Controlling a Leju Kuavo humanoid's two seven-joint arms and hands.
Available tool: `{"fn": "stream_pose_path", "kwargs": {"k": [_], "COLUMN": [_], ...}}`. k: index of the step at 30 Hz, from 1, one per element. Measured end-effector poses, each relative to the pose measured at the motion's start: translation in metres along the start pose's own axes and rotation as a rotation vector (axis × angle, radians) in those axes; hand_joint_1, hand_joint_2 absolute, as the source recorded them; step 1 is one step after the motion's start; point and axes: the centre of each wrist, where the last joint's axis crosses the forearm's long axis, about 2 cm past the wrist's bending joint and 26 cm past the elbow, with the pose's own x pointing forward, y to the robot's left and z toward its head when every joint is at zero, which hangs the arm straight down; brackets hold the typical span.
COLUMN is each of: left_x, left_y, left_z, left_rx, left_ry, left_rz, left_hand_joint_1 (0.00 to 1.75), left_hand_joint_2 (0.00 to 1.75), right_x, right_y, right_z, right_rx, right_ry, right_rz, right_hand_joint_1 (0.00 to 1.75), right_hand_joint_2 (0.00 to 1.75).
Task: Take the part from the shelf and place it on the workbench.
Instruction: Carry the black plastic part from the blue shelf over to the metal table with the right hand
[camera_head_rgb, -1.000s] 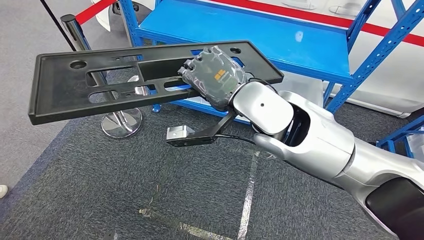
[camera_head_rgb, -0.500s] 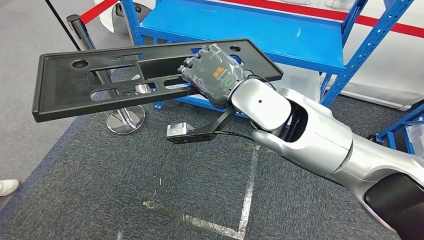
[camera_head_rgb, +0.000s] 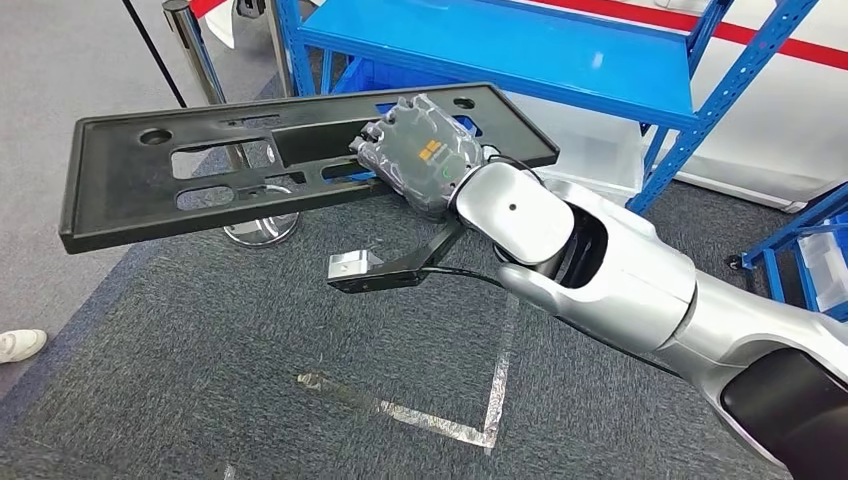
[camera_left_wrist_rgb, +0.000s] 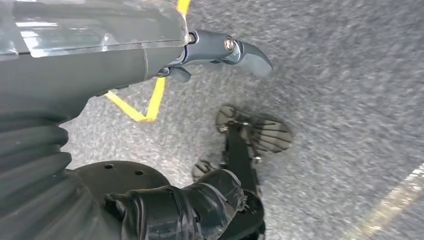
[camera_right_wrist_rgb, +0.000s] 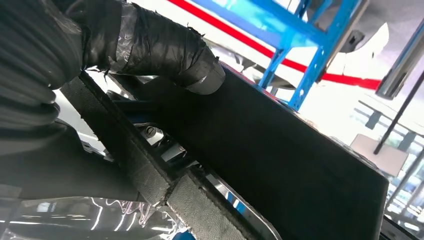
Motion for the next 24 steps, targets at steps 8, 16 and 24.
{"fn": "stream_pose_path", "kwargs": {"k": [8, 16, 24], "left_x": [-0.0016, -0.0031, -0.0015], "left_y": [-0.0019, 0.0004, 0.0001], "left_z": [0.0007, 0.0006, 0.0003], "left_rx": [0.003, 0.007, 0.006], "left_ry": [0.027, 0.027, 0.022], "left_rz": [0.013, 0.011, 0.005], "left_hand_joint_1": [0.00, 0.00, 0.00], "left_hand_joint_2": [1.75, 1.75, 1.75], "right_x": [-0.0027, -0.0020, -0.0025], "right_y": [-0.0049, -0.0045, -0.0038], "right_z": [-0.0015, -0.0017, -0.0018], "right_rx": [-0.007, 0.001, 0.003], "right_ry": [0.005, 0.005, 0.007], "right_rz": [0.010, 0.006, 0.001], "right_hand_joint_1": [1.75, 1.75, 1.75], "right_hand_joint_2": [1.75, 1.75, 1.75]}}
